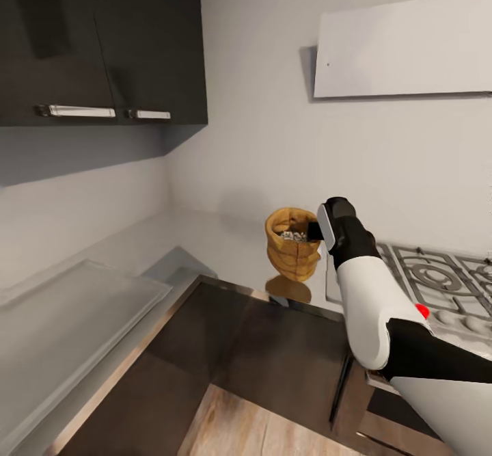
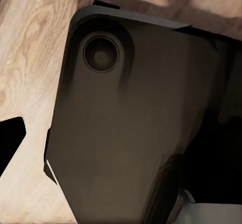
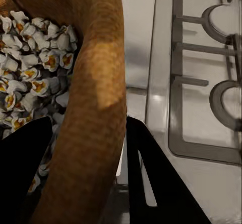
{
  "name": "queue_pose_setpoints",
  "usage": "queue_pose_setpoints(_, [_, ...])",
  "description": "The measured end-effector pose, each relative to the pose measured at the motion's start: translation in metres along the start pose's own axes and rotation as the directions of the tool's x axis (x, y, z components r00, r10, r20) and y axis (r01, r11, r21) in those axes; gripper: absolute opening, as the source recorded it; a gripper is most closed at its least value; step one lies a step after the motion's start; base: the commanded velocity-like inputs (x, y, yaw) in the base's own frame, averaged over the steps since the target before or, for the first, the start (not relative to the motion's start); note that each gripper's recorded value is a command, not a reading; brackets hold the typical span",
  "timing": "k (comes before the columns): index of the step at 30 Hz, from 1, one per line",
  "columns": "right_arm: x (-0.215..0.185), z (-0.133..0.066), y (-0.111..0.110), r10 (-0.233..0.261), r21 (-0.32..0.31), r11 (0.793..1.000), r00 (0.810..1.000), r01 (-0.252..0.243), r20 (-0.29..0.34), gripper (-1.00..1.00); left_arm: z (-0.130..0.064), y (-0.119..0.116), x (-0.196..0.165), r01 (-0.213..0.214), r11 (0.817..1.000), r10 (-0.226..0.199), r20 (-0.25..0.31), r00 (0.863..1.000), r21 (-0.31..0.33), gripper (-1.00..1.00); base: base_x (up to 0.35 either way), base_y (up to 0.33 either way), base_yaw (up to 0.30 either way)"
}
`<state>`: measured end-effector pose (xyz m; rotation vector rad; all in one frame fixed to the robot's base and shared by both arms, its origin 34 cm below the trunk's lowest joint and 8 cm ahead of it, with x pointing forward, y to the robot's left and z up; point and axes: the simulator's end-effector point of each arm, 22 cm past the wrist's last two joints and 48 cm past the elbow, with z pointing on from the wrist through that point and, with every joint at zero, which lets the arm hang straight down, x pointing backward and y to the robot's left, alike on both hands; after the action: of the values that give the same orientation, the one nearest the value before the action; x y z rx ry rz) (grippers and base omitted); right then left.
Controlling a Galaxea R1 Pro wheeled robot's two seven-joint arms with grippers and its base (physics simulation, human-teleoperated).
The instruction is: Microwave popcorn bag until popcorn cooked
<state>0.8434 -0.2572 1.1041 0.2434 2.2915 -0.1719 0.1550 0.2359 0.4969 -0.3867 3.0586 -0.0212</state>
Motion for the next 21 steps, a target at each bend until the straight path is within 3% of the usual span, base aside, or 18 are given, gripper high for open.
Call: queue_pose_setpoints(21, [-0.0004, 0.0002, -0.0011, -0.001, 0.001, 1.000, 1.000, 0.001, 0.001, -1.00, 0.0000, 0.0004, -0.0001, 0.000, 1.000, 0.000, 0.000, 1.000, -0.001, 1.00, -0.348, 0.000, 0.000])
